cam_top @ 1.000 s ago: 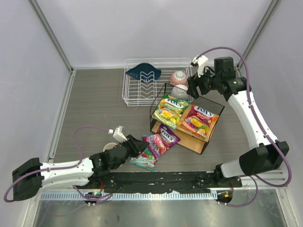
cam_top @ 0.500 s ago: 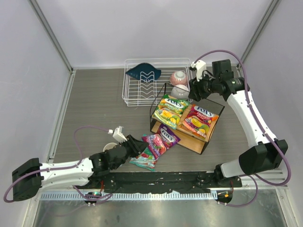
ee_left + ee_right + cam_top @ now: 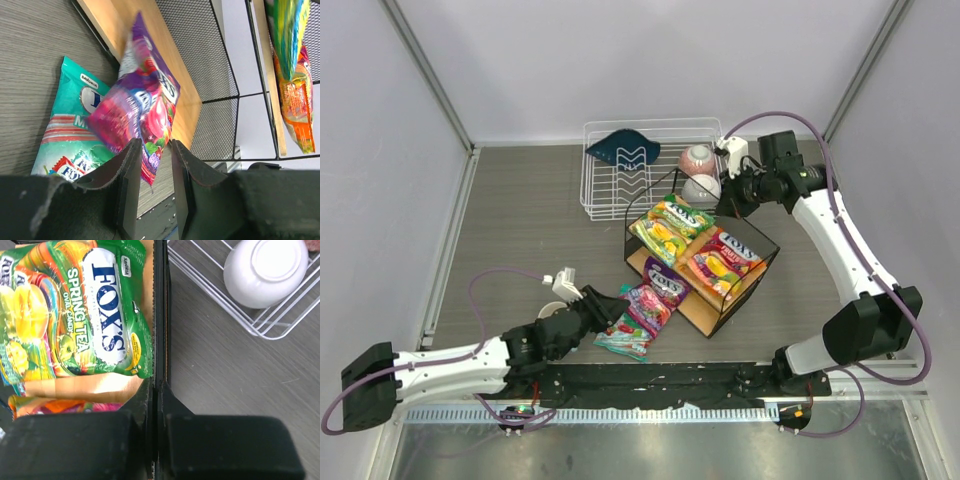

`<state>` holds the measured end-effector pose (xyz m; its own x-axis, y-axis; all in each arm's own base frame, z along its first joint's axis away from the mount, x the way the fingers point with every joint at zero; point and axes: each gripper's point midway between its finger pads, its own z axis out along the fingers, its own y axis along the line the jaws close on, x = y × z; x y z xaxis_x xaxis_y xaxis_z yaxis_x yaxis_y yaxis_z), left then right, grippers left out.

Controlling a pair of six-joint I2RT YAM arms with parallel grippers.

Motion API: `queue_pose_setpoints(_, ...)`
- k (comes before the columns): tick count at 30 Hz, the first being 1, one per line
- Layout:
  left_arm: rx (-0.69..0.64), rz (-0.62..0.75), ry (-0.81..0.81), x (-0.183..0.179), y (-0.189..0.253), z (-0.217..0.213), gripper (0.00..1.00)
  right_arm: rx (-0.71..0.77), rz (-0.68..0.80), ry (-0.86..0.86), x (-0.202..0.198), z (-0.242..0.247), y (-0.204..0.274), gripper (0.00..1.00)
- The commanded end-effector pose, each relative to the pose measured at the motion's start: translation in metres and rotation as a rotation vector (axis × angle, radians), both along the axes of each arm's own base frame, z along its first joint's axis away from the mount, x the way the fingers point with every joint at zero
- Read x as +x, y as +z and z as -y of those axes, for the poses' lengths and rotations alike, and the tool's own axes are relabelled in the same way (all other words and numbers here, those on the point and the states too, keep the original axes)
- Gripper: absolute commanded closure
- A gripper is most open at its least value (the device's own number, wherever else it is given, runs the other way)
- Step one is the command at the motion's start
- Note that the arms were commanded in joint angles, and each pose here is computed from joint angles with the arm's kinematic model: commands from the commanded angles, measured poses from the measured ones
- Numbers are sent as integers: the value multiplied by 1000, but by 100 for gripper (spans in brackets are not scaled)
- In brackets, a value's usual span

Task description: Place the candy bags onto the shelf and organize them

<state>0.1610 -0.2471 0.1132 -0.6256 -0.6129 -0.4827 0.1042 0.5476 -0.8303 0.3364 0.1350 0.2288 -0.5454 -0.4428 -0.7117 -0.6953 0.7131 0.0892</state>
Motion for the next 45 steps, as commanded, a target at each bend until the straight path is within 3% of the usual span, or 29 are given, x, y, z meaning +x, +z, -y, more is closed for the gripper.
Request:
queue_pose_setpoints(1, 3, 11, 31, 2, 1, -7, 66, 21, -12, -149, 6, 9, -2, 99)
queue_pose_setpoints(18, 4, 27, 21, 0, 8, -13, 66, 99, 52, -381, -31, 30, 38, 99)
queue_pose_setpoints(34, 2, 29, 53, 1, 6, -23, 65, 252, 43, -664, -32, 39, 40, 99)
queue_pose_setpoints(37, -1, 25, 59, 1, 5, -25, 58, 244, 28, -652, -35, 37, 38, 99)
queue_pose_setpoints(40, 1, 14, 61, 0, 1, -26, 45, 241, 26, -631, -36, 35, 37, 99)
queue_pose_setpoints(42, 6, 7, 59, 0, -2, -25, 32, 252, 27, -612, -39, 32, 40, 89)
queue_pose_setpoints(43, 8, 5, 59, 0, -3, -24, 28, 256, 29, -604, -40, 31, 41, 78)
queue_pose_setpoints(45, 13, 9, 56, 1, -3, -22, 22, 271, 39, -583, -43, 28, 47, 73)
